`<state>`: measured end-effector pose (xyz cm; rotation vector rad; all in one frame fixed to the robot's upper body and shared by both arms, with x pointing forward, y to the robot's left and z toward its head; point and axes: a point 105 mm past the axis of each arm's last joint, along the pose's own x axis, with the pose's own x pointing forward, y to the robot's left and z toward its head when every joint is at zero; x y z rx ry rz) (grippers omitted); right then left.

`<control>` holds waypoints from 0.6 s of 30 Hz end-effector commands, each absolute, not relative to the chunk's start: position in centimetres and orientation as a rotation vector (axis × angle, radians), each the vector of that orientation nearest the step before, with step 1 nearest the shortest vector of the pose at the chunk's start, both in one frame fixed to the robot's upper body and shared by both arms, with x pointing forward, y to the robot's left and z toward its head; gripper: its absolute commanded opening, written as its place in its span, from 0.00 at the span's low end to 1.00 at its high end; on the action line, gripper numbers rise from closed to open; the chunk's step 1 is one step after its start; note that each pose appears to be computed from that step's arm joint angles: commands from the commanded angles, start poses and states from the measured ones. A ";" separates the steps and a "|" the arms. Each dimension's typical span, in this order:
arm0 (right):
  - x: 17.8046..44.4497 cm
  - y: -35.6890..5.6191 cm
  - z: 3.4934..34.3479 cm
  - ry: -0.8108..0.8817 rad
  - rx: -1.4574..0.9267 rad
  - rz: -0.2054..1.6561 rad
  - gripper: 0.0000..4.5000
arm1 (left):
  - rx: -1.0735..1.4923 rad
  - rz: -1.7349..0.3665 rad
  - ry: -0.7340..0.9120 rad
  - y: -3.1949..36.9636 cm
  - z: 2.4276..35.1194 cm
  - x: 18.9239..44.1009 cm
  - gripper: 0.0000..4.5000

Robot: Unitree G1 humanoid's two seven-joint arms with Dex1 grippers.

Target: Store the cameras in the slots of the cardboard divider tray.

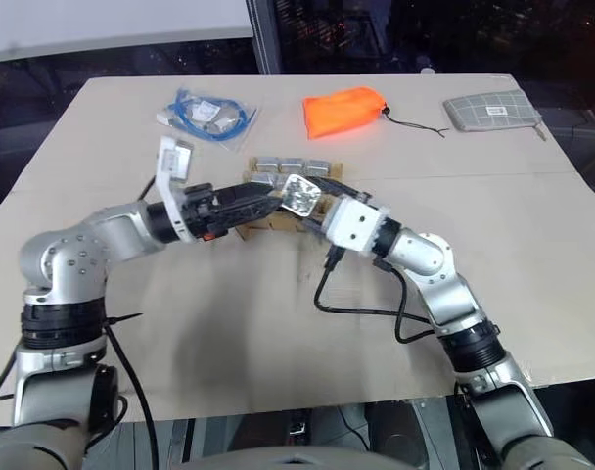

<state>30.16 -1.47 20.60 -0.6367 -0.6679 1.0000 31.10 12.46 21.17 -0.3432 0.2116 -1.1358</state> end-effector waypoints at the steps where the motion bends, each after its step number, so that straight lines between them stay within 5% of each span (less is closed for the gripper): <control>1: 29.1 -0.7 22.1 -0.799 -0.693 1.004 0.43 | -0.351 -1.156 0.167 12.0 22.6 30.6 0.91; 6: 28.8 -0.1 22.1 -0.822 -0.712 1.018 0.43 | -0.366 -1.150 0.160 12.0 22.8 30.8 0.91; 10: 28.8 0.1 21.9 -0.819 -0.716 1.023 0.43 | -0.389 -1.154 0.166 12.1 22.9 30.8 0.71; 15: 28.9 0.1 22.1 -0.822 -0.713 1.012 0.43 | -0.392 -1.191 0.185 11.5 22.8 30.2 0.19; 18: 29.0 -0.1 22.2 -0.814 -0.708 1.002 0.43 | -0.384 -1.212 0.193 10.9 22.7 30.1 0.17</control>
